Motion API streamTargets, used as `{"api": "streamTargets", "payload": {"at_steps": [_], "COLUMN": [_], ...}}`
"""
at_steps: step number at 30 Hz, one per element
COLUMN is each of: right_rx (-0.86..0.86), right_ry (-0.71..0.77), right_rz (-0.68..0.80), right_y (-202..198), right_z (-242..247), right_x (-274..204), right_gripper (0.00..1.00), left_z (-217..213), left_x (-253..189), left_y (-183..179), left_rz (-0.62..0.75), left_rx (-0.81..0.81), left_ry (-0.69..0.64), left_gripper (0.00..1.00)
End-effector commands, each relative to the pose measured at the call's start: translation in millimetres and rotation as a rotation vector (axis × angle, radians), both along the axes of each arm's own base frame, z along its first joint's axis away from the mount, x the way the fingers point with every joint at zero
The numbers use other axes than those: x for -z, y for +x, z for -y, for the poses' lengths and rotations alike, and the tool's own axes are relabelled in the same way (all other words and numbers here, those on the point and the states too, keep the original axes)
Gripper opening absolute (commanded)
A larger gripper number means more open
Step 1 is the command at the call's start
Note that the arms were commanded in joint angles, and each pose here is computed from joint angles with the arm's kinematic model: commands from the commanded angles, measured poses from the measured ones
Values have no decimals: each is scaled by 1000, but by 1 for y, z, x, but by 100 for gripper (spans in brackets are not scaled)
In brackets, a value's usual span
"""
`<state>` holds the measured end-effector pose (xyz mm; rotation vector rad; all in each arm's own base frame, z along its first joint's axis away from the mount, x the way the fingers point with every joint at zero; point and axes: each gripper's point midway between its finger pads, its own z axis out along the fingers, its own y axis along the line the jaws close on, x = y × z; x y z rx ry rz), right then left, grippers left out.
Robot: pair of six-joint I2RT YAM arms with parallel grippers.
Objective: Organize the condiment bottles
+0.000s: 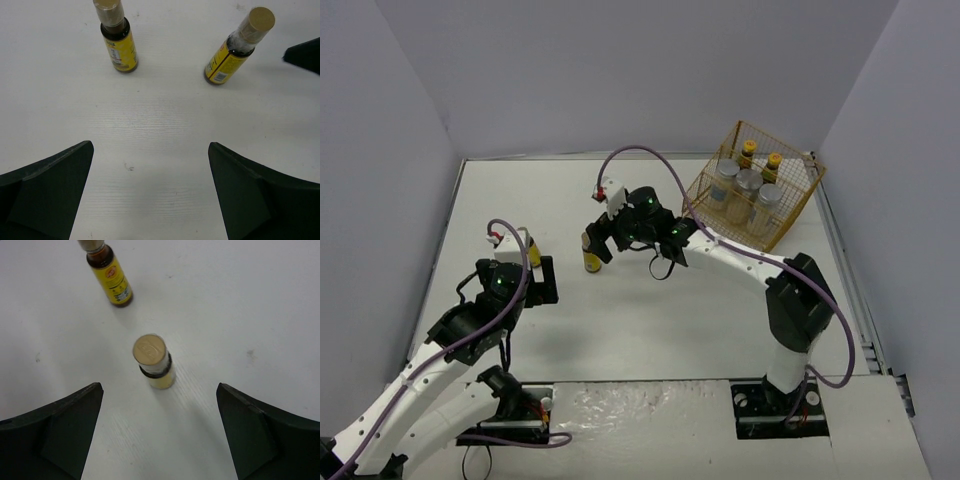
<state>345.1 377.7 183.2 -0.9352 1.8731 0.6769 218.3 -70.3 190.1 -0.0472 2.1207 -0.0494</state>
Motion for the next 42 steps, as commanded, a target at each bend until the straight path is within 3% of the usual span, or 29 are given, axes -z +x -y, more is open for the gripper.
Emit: {"api": "streamTargets", "payload": {"at_steps": [1, 9, 13, 18, 24, 32, 38, 42], "right_rx": [-77, -60, -31, -10, 25, 177, 522, 664], "right_ry": [146, 109, 111, 106, 118, 192, 212, 172], "right_rz": [126, 85, 86, 93, 109, 214, 357, 371], "right_y": [8, 19, 24, 27, 31, 46, 78, 93], "right_z": [-51, -75, -74, -71, -53, 16, 124, 174], "right_x": [-40, 4, 14, 15, -1, -87, -153, -156], "right_gripper": [93, 81, 67, 44, 3, 0, 0, 0], "left_z": [-7, -11, -9, -8, -7, -6, -3, -2], "left_x": [-21, -19, -18, -17, -16, -14, -12, -11], "left_y": [1, 0, 2, 2, 4, 5, 8, 9], "left_rz": [59, 68, 65, 60, 60, 52, 48, 44], "left_rx": [-48, -55, -50, -45, -41, -39, -41, -47], "left_ry": [-38, -35, -32, -23, -21, -17, -23, -33], "left_gripper": [97, 97, 97, 97, 97, 97, 97, 97]}}
